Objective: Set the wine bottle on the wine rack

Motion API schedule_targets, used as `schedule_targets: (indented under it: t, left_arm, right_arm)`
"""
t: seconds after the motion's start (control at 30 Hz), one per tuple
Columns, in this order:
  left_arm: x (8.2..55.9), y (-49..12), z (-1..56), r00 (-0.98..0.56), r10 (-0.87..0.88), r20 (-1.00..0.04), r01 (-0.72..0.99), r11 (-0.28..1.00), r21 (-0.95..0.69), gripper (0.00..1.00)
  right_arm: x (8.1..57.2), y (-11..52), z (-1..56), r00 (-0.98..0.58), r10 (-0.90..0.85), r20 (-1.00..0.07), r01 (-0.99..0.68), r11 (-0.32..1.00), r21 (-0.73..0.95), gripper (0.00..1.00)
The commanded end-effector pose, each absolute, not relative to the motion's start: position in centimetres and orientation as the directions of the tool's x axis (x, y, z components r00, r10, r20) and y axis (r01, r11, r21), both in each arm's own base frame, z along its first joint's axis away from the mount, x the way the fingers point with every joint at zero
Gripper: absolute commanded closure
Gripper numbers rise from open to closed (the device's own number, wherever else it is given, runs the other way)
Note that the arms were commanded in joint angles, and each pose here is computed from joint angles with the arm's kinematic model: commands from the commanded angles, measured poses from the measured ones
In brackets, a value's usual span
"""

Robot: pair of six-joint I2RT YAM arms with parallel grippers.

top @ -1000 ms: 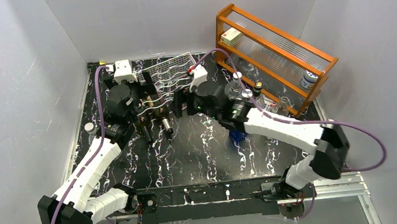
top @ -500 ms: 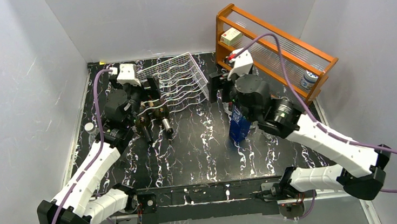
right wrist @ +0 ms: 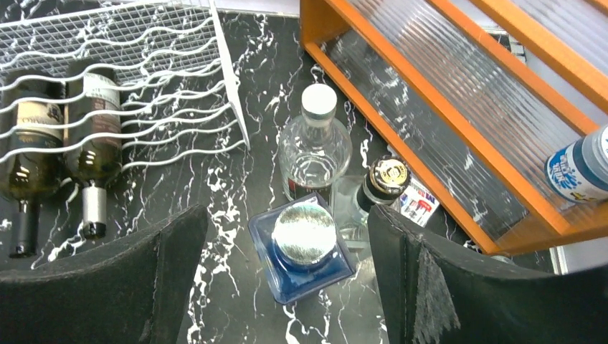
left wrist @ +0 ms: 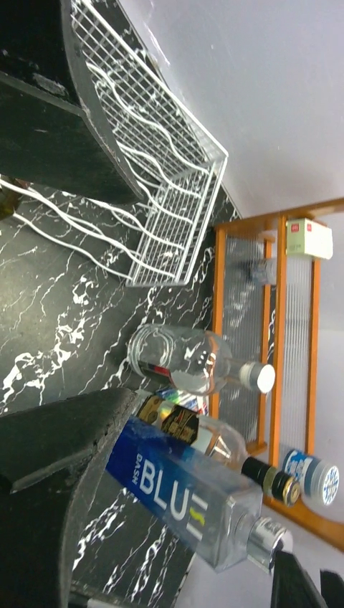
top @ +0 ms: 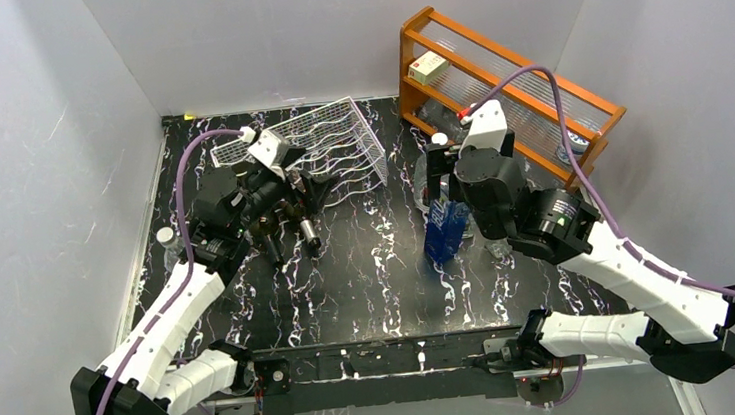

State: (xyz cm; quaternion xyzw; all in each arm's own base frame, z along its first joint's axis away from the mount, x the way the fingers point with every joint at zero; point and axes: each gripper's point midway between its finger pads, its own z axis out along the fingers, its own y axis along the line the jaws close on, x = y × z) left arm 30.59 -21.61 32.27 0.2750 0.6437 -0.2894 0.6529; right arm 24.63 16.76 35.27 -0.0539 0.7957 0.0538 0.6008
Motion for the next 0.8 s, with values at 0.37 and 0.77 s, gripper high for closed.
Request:
schedule_targets:
  t: [0.37, 0.77]
  left_arm:
    - [29.3, -23.2, 33.2, 0.035, -0.047, -0.998, 0.811, 0.585, 0.0, 0.02]
    - [29.3, -23.2, 33.1, 0.035, -0.042, -0.999, 0.813, 0.583, 0.004, 0.02]
  right_arm:
    - [23.7, 17.2, 29.8, -0.467, -0.042, -0.883, -0.186, 0.981, 0.052, 0.03]
    - [24.4, 17.2, 27.5, -0.536, -0.079, -0.84, -0.282, 0.955, 0.09, 0.05]
